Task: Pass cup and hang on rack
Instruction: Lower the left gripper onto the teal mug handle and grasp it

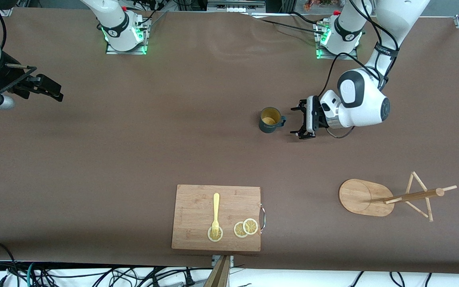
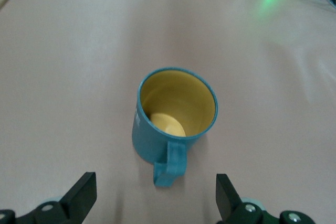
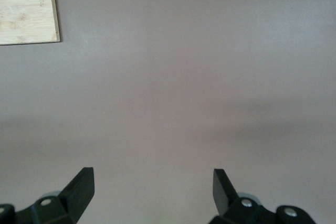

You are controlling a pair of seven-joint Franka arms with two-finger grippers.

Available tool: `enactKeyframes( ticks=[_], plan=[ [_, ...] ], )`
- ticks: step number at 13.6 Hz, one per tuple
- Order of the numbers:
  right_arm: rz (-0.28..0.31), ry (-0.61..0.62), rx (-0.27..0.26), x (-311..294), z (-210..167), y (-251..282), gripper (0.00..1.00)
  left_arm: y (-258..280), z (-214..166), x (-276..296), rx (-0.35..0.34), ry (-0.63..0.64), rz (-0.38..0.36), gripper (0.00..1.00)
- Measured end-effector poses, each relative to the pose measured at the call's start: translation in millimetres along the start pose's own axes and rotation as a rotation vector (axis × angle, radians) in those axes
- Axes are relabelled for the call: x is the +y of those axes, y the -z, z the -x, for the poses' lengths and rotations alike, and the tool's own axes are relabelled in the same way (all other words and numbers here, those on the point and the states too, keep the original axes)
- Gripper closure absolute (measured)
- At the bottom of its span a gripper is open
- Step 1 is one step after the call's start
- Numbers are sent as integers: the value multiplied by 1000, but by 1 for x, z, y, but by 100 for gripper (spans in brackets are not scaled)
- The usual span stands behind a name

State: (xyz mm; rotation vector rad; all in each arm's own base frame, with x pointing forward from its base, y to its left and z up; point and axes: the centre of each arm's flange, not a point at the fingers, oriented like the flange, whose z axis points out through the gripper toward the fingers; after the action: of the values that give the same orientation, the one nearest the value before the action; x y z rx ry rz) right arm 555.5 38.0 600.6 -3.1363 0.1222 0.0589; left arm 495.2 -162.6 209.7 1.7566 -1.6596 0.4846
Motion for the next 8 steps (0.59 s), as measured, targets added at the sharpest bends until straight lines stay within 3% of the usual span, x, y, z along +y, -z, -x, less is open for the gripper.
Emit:
enactKeyframes(
  ticks=[2,5,8],
  plan=[
    [0,0,0,0,0,0,0,-19,18,7,98,-48,-21,0],
    [0,-1,-2,0,0,-1,0,-45,40,13,165,-71,-13,1],
    [1,-1,-2,0,0,-1,0,-58,48,17,232,-118,-6,12]
  ],
)
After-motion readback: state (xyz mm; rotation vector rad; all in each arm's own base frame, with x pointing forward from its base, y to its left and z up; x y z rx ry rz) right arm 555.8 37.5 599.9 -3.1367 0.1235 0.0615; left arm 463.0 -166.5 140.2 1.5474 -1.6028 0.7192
